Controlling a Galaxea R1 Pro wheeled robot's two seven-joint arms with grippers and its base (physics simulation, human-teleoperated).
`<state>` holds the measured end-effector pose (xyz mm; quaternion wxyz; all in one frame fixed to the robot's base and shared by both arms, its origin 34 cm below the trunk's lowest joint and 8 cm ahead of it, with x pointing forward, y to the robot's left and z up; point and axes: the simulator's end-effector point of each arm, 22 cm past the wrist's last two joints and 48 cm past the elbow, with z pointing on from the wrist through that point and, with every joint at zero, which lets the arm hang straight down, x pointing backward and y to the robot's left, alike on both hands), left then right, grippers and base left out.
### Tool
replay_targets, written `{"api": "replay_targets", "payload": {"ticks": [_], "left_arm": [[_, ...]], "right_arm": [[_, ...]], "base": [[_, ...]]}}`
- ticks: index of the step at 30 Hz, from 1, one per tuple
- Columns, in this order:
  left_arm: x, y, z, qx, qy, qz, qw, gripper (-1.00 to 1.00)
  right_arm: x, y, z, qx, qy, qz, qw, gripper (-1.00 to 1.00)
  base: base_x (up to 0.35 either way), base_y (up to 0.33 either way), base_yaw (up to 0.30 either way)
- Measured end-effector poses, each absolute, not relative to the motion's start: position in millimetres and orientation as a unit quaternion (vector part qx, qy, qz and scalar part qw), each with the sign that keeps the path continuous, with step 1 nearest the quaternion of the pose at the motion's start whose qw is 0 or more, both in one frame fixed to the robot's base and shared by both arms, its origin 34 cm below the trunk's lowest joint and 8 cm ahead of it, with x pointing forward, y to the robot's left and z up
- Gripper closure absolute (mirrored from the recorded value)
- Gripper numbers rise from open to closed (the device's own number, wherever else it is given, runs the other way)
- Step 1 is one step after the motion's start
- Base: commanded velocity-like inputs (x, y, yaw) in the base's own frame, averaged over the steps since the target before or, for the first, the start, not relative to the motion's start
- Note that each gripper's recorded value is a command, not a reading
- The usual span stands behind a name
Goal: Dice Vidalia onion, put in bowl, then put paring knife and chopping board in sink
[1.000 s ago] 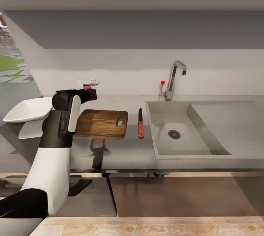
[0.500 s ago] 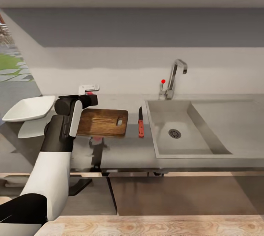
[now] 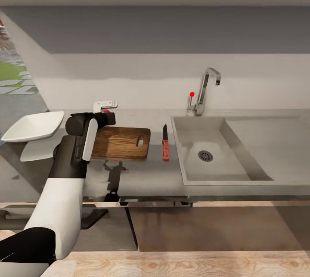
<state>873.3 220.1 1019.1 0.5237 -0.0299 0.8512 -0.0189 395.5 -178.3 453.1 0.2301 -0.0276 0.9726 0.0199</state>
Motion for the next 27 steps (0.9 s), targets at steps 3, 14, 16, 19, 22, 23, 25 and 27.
{"api": "replay_targets", "payload": {"ticks": [3, 14, 16, 19, 22, 23, 25, 27], "left_arm": [[873, 220, 1019, -0.030, 0.851, -0.019, 0.523, 1.00], [876, 220, 1007, -0.030, 0.856, -0.019, 0.516, 1.00], [877, 220, 1004, -0.030, 0.857, -0.019, 0.515, 1.00], [877, 220, 1000, -0.030, 0.858, -0.018, 0.512, 1.00], [878, 220, 995, -0.030, 0.860, -0.018, 0.509, 1.00], [878, 221, 993, -0.030, 0.860, -0.018, 0.508, 1.00], [878, 221, 992, -0.030, 0.861, -0.018, 0.508, 1.00], [878, 221, 991, -0.030, 0.861, -0.018, 0.507, 1.00]], "right_arm": [[395, -176, 453, -0.027, 0.973, 0.021, 0.229, -1.00], [388, -175, 449, -0.025, 0.975, 0.022, 0.220, -1.00], [387, -175, 448, -0.025, 0.975, 0.022, 0.218, -1.00], [385, -174, 447, -0.025, 0.976, 0.022, 0.216, -1.00], [384, -174, 446, -0.026, 0.976, 0.023, 0.214, -1.00], [383, -174, 445, -0.025, 0.976, 0.023, 0.213, -1.00], [382, -174, 445, -0.025, 0.977, 0.023, 0.212, -1.00], [382, -174, 445, -0.025, 0.977, 0.023, 0.212, -1.00]], "base": [[0.000, 0.000, 0.000], [-0.002, 0.000, 0.000], [-0.091, 0.000, 0.000], [-0.230, 0.000, 0.000], [-0.304, 0.000, 0.000], [-0.293, 0.000, 0.000], [-0.131, 0.000, 0.000], [-0.061, 0.000, 0.000]]}}
